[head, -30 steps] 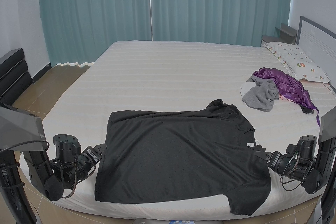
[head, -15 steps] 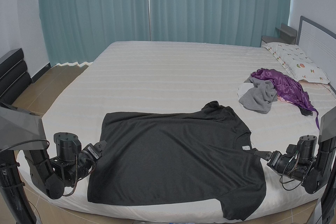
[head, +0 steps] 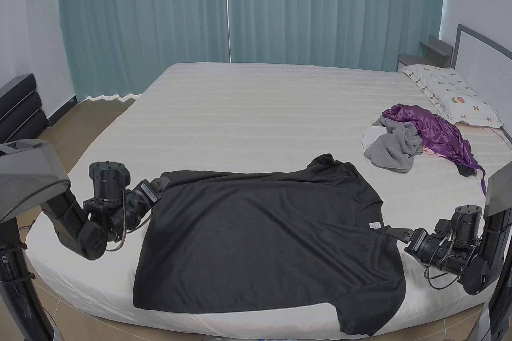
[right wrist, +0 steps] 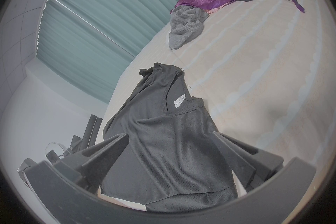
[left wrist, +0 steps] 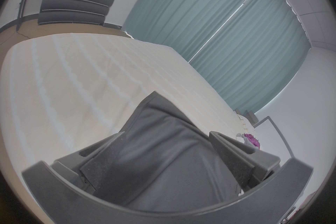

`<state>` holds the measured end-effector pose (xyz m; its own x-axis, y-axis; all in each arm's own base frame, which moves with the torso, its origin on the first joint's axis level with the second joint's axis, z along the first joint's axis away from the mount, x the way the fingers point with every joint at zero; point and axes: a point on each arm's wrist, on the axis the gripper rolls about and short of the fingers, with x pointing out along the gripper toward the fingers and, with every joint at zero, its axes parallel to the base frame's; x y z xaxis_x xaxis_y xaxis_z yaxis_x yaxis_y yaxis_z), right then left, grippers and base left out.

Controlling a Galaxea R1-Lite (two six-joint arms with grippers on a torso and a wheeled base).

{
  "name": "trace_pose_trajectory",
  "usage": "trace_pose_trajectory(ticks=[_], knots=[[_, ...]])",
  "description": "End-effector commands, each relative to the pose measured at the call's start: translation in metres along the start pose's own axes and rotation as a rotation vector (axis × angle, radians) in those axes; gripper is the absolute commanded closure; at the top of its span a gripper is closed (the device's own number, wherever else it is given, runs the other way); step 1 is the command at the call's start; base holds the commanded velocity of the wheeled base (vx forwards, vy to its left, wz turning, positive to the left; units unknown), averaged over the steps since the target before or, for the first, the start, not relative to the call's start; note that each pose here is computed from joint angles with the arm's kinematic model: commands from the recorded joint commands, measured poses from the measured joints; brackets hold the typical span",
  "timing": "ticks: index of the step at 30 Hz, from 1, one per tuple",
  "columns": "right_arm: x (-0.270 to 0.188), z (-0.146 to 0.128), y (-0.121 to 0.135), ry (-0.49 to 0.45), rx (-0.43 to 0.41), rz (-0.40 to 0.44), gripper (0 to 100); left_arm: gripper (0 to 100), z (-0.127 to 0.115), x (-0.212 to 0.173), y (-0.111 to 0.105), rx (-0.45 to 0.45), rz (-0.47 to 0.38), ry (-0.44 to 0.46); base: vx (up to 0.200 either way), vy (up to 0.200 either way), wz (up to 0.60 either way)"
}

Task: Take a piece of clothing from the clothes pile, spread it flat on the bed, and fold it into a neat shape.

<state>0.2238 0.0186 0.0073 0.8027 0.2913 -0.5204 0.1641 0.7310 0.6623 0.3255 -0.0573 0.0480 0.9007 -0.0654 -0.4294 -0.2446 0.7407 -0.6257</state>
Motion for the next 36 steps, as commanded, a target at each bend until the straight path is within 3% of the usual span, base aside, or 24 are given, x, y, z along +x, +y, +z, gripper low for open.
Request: trace_pose_trajectory(ticks=[1, 3, 4, 6, 11, 17, 26, 36], knots=[[0.004, 0.001, 0.003, -0.009, 0.008, 0.020, 0, 0, 0.043, 0.041, -0.014, -0.022, -0.052, 0.017, 0.000, 0.000, 0.00], [0.004, 0.002, 0.003, -0.010, 0.008, 0.021, 0, 0, 0.043, 0.042, -0.014, -0.022, -0.052, 0.019, 0.000, 0.000, 0.00], [0.006, 0.002, 0.003, -0.010, 0.009, 0.022, 0, 0, 0.054, 0.070, -0.014, -0.026, -0.052, 0.023, 0.000, 0.000, 0.00], [0.007, 0.000, 0.002, -0.003, 0.010, 0.019, 0, 0, 0.060, 0.088, -0.013, -0.032, -0.061, 0.030, 0.000, 0.000, 0.00], [0.008, 0.000, 0.002, 0.001, 0.012, 0.016, 0, 0, 0.055, 0.126, -0.013, -0.028, -0.055, 0.084, 0.000, 0.000, 0.00], [0.009, -0.001, 0.001, 0.007, 0.013, 0.012, 0, 0, 0.049, 0.157, -0.009, -0.009, -0.053, 0.056, 0.000, 0.000, 0.00], [0.013, -0.004, -0.003, 0.022, 0.018, -0.002, 0, 0, 0.047, 0.181, 0.003, 0.002, 0.001, -0.028, 0.000, 0.000, 0.00], [0.013, -0.007, 0.001, 0.034, 0.009, 0.009, 0, 0, 0.044, 0.197, 0.018, 0.001, 0.012, -0.027, 0.000, 0.000, 0.00]])
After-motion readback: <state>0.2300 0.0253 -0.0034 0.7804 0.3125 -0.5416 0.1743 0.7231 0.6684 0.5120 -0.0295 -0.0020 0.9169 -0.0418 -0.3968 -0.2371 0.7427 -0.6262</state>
